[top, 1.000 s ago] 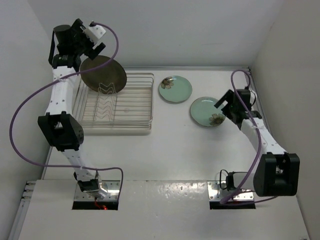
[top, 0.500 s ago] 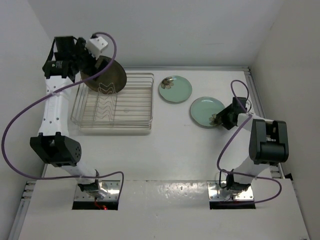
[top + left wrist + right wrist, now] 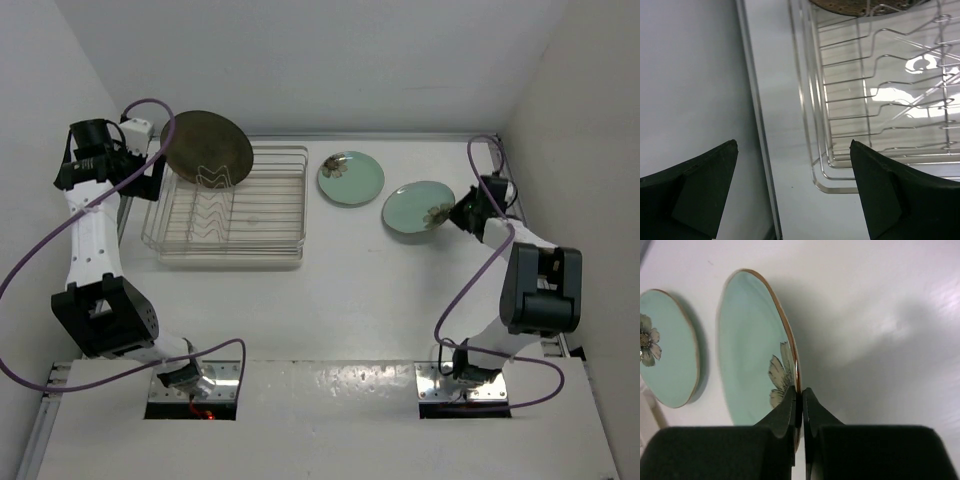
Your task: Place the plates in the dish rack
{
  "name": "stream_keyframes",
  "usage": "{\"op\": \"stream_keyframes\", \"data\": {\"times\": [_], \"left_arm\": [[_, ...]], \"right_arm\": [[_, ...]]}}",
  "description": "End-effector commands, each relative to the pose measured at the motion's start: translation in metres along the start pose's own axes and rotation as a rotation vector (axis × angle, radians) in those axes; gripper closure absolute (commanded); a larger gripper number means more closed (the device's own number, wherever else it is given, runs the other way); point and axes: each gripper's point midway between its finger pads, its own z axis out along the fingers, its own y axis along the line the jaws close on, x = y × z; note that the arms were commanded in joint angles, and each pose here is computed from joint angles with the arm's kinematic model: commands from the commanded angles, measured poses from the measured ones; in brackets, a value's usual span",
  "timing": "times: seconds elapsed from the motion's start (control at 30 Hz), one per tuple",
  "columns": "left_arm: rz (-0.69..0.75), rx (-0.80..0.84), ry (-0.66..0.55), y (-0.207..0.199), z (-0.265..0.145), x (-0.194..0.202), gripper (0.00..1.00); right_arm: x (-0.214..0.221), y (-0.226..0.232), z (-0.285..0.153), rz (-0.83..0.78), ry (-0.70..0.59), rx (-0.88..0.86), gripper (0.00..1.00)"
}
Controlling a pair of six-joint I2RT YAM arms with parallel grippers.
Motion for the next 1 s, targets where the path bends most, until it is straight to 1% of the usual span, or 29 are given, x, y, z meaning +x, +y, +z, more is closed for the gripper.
{"op": "stream_keyframes", "data": {"times": [0.0, 0.03, 0.07, 0.1, 0.17, 0.2, 0.23, 0.27, 0.3, 0.33, 0.37, 0.4, 0.43, 0.47, 0.5, 0.53, 0.57, 0.6, 0.63, 0.67, 0.7, 0.73, 0.77, 0.8, 0.83, 0.87, 0.9, 0.93, 0.97], "left_arm": [[-0.046, -0.090, -0.057, 0.018, -0.008, -0.006, 0.01], [-0.056, -0.109, -0.038, 0.024, -0.003, 0.001, 0.01], [-0.048, -0.133, -0.010, 0.027, 0.001, 0.010, 0.01], [-0.048, -0.143, -0.003, 0.028, 0.002, 0.013, 0.01], [-0.039, -0.152, 0.001, 0.030, 0.007, 0.014, 0.01], [-0.039, -0.143, -0.004, 0.029, 0.008, 0.013, 0.01], [-0.039, -0.130, -0.011, 0.027, 0.008, 0.012, 0.01], [-0.024, -0.120, -0.031, 0.027, 0.006, 0.006, 0.01], [-0.022, -0.093, -0.052, 0.024, 0.008, -0.001, 0.01], [0.021, -0.076, -0.072, 0.018, 0.007, -0.010, 0.01], [0.037, -0.064, -0.082, 0.016, 0.006, -0.017, 0.01], [0.039, -0.071, -0.095, 0.018, 0.003, -0.023, 0.01], [0.047, -0.056, -0.090, 0.013, 0.005, -0.025, 0.01], [0.047, -0.058, -0.093, 0.015, 0.006, -0.028, 0.01], [0.048, -0.034, -0.106, 0.011, 0.004, -0.032, 0.01], [0.051, -0.017, -0.126, 0.009, -0.001, -0.038, 0.01], [0.066, 0.017, -0.137, 0.004, 0.000, -0.042, 0.01], [0.112, 0.102, -0.208, -0.011, -0.008, -0.061, 0.01], [0.167, 0.157, -0.229, -0.022, -0.010, -0.068, 0.01], [0.280, 0.228, -0.245, -0.045, -0.019, -0.075, 0.01], [0.346, 0.277, -0.333, -0.056, -0.036, -0.103, 0.01], [0.396, 0.315, -0.376, -0.066, -0.045, -0.116, 0.01], [0.468, 0.371, -0.416, -0.084, -0.057, -0.128, 0.01], [0.502, 0.396, -0.475, -0.092, -0.070, -0.144, 0.01], [0.546, 0.430, -0.586, -0.102, -0.094, -0.170, 0.01], [0.611, 0.462, -0.660, -0.118, -0.110, -0.184, 0.01], [0.643, 0.498, -0.705, -0.129, -0.117, -0.193, 0.01], [0.667, 0.552, -0.767, -0.144, -0.129, -0.204, 0.01], [0.706, 0.600, -0.808, -0.165, -0.134, -0.211, 0.01]], "right_arm": [[-0.090, 0.067, -0.046, -0.360, -0.297, -0.074, 1.00], [-0.100, 0.077, -0.053, -0.401, -0.333, -0.084, 1.00], [-0.129, 0.105, -0.073, -0.503, -0.437, -0.115, 1.00], [-0.129, 0.120, -0.077, -0.540, -0.452, -0.136, 1.00], [-0.149, 0.152, -0.097, -0.595, -0.525, -0.180, 1.00], [-0.145, 0.164, -0.099, -0.683, -0.531, -0.182, 1.00], [-0.152, 0.179, -0.109, -0.710, -0.564, -0.199, 1.00], [-0.158, 0.191, -0.117, -0.770, -0.599, -0.206, 1.00], [-0.151, 0.215, -0.127, -0.832, -0.631, -0.239, 1.00], [-0.153, 0.225, -0.134, -0.882, -0.665, -0.250, 1.00], [-0.158, 0.248, -0.150, -0.922, -0.729, -0.283, 1.00], [-0.158, 0.261, -0.157, -0.927, -0.760, -0.307, 1.00], [-0.147, 0.281, -0.165, -1.000, -0.784, -0.340, 1.00], [-0.156, 0.304, -0.186, -1.012, -0.848, -0.380, 1.00], [-0.157, 0.321, -0.196, -1.072, -0.915, -0.405, 1.00], [-0.137, 0.344, -0.203, -1.115, -0.923, -0.497, 1.00], [-0.128, 0.361, -0.215, -1.155, -0.948, -0.589, 1.00], [-0.127, 0.380, -0.229, -1.170, -1.020, -0.650, 1.00], [-0.101, 0.405, -0.248, -1.222, -1.022, -0.803, 1.00], [-0.089, 0.413, -0.244, -1.249, -0.999, -0.845, 1.00], [-0.079, 0.426, -0.247, -1.266, -0.987, -0.894, 1.00], [-0.057, 0.439, -0.256, -1.299, -0.966, -0.999, 1.00], [-0.048, 0.443, -0.256, -1.306, -0.948, -1.038, 1.00], [-0.032, 0.449, -0.260, -1.315, -0.928, -1.091, 1.00], [-0.005, 0.456, -0.260, -1.334, -0.886, -1.184, 1.00], [0.010, 0.460, -0.262, -1.340, -0.870, -1.226, 1.00], [0.023, 0.462, -0.263, -1.344, -0.852, -1.260, 1.00], [0.047, 0.469, -0.262, -1.326, -0.809, -1.320, 1.00], [0.056, 0.471, -0.264, -1.322, -0.793, -1.352, 1.00]]}}
